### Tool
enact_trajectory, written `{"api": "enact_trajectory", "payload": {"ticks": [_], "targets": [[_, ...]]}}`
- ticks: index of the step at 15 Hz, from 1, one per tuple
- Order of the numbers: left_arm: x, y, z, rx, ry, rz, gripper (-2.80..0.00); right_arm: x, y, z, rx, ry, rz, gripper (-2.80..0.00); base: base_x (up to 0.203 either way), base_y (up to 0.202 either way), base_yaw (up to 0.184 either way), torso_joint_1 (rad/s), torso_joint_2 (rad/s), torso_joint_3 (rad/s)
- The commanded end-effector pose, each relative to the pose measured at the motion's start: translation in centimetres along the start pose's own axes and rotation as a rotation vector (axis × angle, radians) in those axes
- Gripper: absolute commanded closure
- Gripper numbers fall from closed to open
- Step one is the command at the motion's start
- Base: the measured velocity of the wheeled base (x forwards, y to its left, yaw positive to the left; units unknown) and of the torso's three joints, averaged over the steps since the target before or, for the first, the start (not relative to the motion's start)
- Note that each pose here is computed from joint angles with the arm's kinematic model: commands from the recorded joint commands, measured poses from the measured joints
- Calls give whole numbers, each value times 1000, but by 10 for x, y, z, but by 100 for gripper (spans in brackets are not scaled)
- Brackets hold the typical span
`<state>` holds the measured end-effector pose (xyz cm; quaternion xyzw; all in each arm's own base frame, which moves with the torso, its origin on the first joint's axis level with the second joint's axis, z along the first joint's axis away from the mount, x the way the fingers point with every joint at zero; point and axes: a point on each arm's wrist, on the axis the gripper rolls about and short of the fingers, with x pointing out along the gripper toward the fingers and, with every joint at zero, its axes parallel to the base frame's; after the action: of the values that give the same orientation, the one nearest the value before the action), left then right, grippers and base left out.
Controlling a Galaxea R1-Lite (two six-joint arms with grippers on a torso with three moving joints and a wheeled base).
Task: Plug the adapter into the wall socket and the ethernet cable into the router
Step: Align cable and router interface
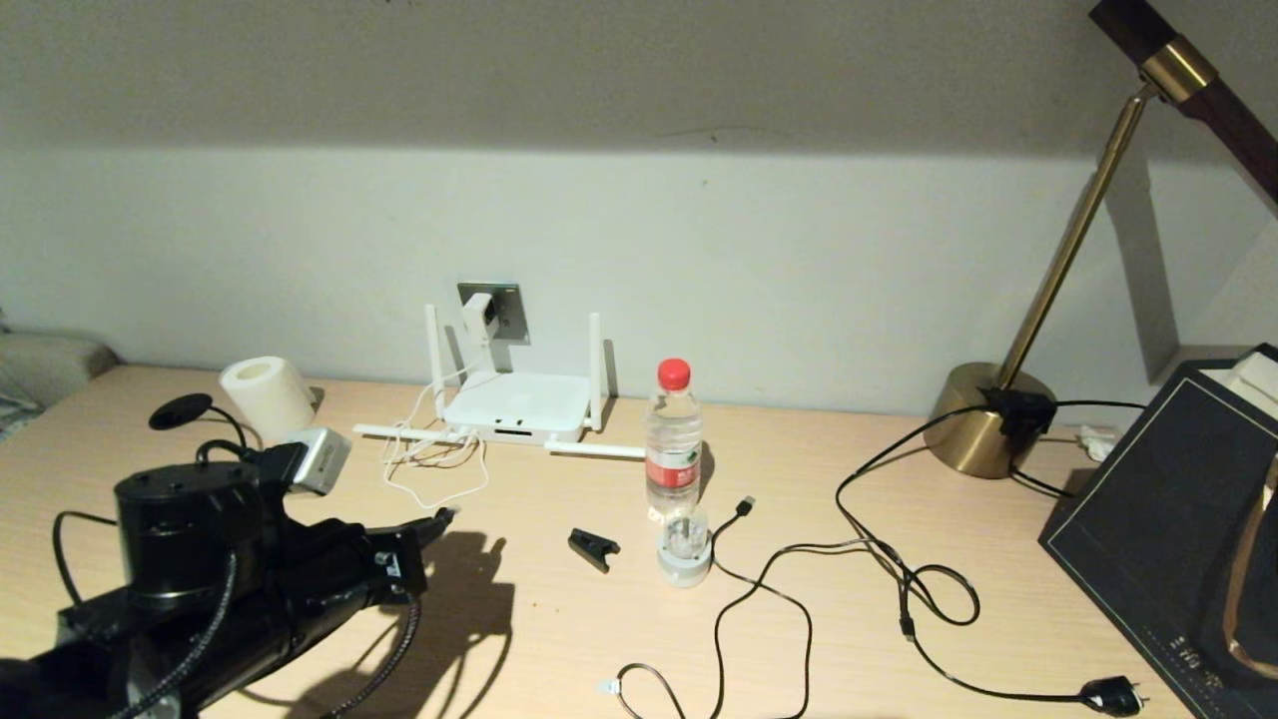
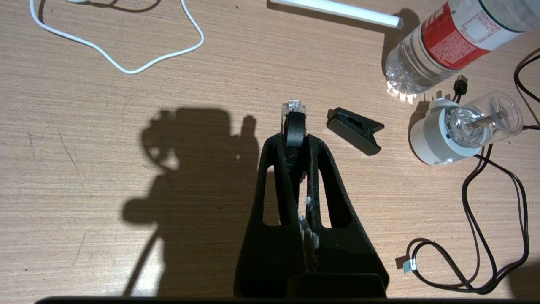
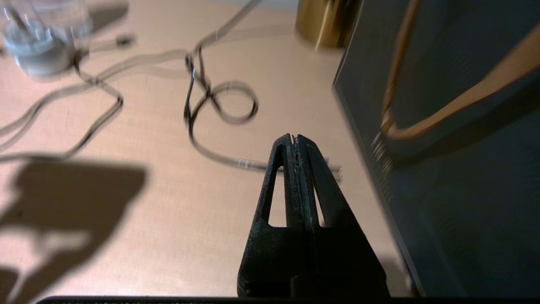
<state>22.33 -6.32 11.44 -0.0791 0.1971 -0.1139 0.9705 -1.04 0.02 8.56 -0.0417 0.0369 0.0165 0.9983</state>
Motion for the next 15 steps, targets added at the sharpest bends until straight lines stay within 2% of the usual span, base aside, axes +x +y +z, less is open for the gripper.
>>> {"api": "enact_trajectory", "payload": {"ticks": [1,8,12,15], "targets": [[2,1,-3,0,10,7,0,-9,1,-11,-1,-126,-21,0,0,0,0,0,0,0],[-3,4,-14,-2,33,20,0,-9,1,-11,39,-127,-27,0,0,0,0,0,0,0],[-3,4,-10,9,-35,52,0,-9,1,-11,39,-127,-27,0,0,0,0,0,0,0],[-6,5,-16,16,-18,55,0,-9,1,-11,39,-127,-27,0,0,0,0,0,0,0]]}}
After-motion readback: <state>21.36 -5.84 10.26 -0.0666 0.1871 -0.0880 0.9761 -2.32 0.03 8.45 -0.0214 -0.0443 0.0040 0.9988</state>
